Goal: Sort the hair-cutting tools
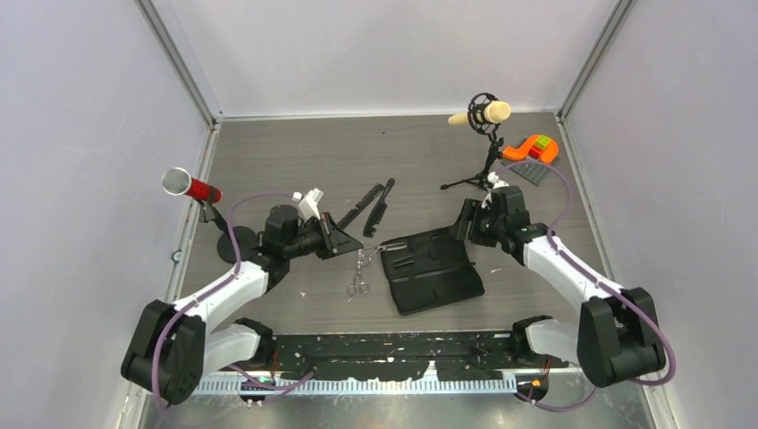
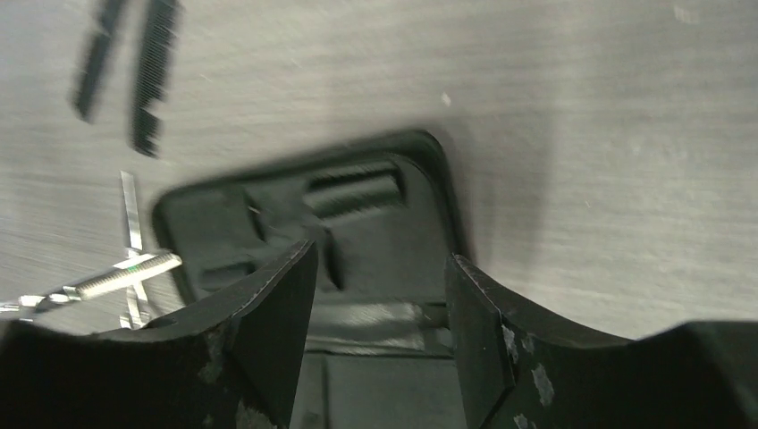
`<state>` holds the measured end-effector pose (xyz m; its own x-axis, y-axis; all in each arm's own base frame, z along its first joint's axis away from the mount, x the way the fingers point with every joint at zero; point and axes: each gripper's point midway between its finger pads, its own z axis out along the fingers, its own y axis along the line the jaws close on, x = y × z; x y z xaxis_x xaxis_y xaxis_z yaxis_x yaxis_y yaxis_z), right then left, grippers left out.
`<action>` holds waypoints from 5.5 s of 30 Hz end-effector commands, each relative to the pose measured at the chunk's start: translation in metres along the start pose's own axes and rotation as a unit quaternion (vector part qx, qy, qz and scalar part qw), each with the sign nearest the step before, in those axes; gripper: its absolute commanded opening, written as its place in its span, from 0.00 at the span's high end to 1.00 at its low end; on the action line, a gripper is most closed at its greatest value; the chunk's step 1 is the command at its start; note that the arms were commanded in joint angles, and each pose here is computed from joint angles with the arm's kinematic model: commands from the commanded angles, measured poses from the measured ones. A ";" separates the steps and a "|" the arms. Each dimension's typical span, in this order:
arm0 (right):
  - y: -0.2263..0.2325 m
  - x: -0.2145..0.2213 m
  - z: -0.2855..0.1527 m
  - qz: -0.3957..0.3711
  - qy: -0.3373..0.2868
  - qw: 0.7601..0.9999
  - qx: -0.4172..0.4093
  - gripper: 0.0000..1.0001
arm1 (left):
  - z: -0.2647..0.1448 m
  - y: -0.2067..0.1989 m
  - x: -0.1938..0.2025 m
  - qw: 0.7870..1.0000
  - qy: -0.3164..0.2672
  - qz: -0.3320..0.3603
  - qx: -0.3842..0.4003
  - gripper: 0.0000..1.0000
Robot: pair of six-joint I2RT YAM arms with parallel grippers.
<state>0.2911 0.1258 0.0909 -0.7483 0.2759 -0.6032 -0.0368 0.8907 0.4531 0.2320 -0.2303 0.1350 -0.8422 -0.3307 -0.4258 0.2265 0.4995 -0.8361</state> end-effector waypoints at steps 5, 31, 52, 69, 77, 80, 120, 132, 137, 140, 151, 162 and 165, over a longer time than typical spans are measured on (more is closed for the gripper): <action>-0.036 0.019 0.010 -0.045 0.070 0.993 0.080 0.42 | 0.015 0.002 -0.003 0.999 0.033 0.023 0.007 1.00; -0.043 0.043 0.033 -0.051 0.111 0.990 0.064 0.91 | 0.038 0.041 -0.004 0.998 0.029 -0.057 -0.009 1.00; -0.037 0.044 0.029 -0.049 0.106 0.992 0.048 0.92 | 0.026 0.053 0.027 0.989 0.086 -0.108 -0.050 1.00; -0.028 0.051 0.030 -0.031 0.107 0.994 0.018 0.95 | 0.045 0.054 0.045 0.983 0.090 -0.152 -0.058 0.99; -0.025 0.049 0.026 -0.042 0.096 0.994 0.007 0.95 | 0.035 0.063 0.045 0.980 0.134 -0.123 -0.077 1.00; -0.019 0.048 0.026 -0.047 0.093 0.994 -0.010 0.95 | 0.029 0.064 0.046 0.979 0.156 -0.112 -0.074 1.00; 0.002 0.047 0.026 -0.092 0.079 0.991 -0.055 0.94 | -0.011 0.112 0.024 0.960 0.132 -0.048 -0.242 0.42; 0.002 0.040 0.023 -0.102 0.066 0.992 -0.037 0.91 | -0.017 0.060 0.023 0.924 0.143 0.178 -0.306 0.43; 0.000 0.042 0.024 -0.103 0.070 0.992 -0.032 0.91 | 0.000 0.057 0.040 0.905 0.193 0.209 -0.318 0.54; -0.002 0.042 0.024 -0.104 0.069 0.992 -0.027 0.92 | 0.010 0.057 0.047 0.895 0.213 0.227 -0.320 0.59; -0.004 0.045 0.026 -0.103 0.076 0.992 -0.024 0.92 | 0.033 0.068 0.049 0.874 0.247 0.264 -0.325 0.65; -0.007 0.048 0.029 -0.099 0.085 0.991 -0.017 0.92 | 0.038 0.081 0.047 0.854 0.265 0.287 -0.342 0.68; -0.007 0.048 0.029 -0.099 0.085 0.991 -0.017 0.92 | 0.039 0.085 0.047 0.850 0.268 0.291 -0.348 0.69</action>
<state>0.2598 0.1393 0.0272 -0.8535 0.0335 -0.5201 -0.1898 0.9095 0.3700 0.2196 -0.2305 0.0244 -0.8545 0.4277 -0.2948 0.4689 0.8793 -0.0835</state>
